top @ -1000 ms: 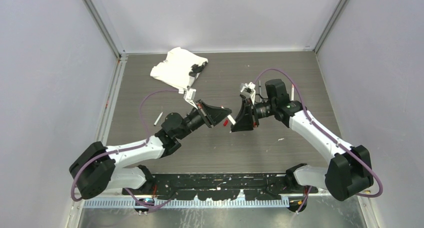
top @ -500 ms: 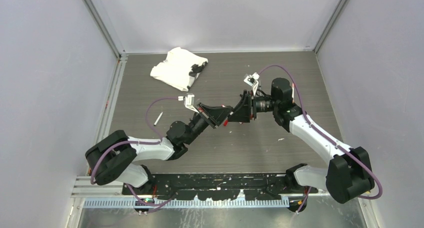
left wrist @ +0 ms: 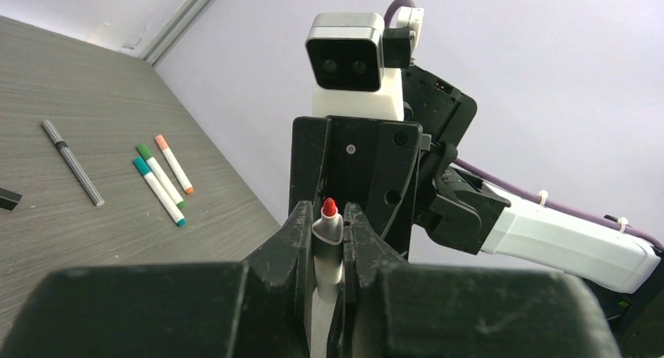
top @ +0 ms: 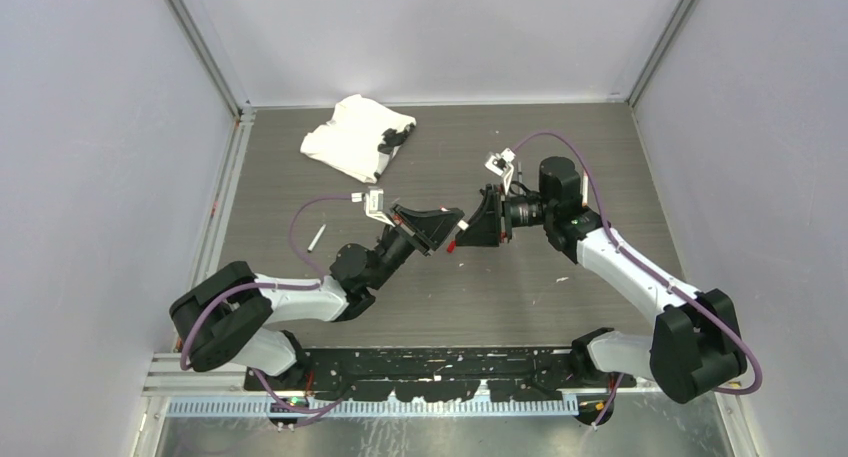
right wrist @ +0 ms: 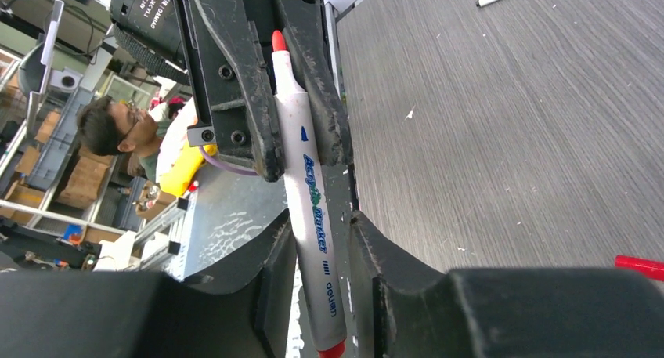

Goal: Insert the pens into the pen caps
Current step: Pick up the pen from the center of the board.

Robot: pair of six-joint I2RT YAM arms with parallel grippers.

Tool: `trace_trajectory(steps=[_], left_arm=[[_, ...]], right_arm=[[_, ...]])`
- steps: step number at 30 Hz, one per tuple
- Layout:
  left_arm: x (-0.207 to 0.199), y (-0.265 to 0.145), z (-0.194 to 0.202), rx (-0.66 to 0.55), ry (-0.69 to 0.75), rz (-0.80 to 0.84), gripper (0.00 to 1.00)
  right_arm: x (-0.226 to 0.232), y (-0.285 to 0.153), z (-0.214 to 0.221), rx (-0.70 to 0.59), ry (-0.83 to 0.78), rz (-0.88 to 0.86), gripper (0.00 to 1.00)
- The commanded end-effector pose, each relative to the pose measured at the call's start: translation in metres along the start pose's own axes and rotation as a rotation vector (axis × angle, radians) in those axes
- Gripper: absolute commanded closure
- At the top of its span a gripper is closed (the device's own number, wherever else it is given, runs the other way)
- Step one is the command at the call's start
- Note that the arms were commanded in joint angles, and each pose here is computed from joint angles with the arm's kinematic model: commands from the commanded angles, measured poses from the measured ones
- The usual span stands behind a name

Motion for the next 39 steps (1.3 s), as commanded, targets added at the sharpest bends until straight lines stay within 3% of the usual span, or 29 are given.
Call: trace_trajectory(steps=[1, 10, 29, 31, 34, 37, 39], left_arm=[[-0.014, 0.002, -0.015, -0.071, 0.007, 0.052, 0.99], [-0.011, 0.004, -0.011, -0.057, -0.006, 0.05, 0.99], [-0.008, 0.007, -0.003, -0.03, -0.031, 0.049, 0.99], [-0.008, 0.006, -0.003, -0.028, -0.03, 0.047, 0.99], [-0.007, 0.006, -0.002, -0.027, -0.031, 0.046, 0.99], [-0.006, 0.006, -0.002, -0.031, -0.036, 0.039, 0.99], [-0.004, 0.004, -0.004, -0.045, -0.045, 0.019, 0.83]], right_arm=[[0.007, 0.0, -0.01, 0.003, -0.062, -0.032, 0.65], [0.011, 0.0, -0.01, 0.014, -0.072, -0.058, 0.71], [0.011, 0.001, -0.01, 0.017, -0.063, -0.057, 0.71], [0.011, 0.001, -0.01, 0.017, -0.064, -0.058, 0.76], [0.012, 0.001, -0.011, 0.02, -0.065, -0.065, 0.95], [0.014, 0.0, -0.01, 0.028, -0.072, -0.075, 0.99], [0.014, -0.001, -0.01, 0.039, -0.089, -0.077, 0.99]])
Point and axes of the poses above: each gripper's point midway between its finger pads, its own y axis out along the fingers, its own x axis along the line the jaws close on, z = x × y, the point moved 5 cm from there along -y, back along the fingers, and after that the axes turned 2 degrees about y, right-handed, at the moved point
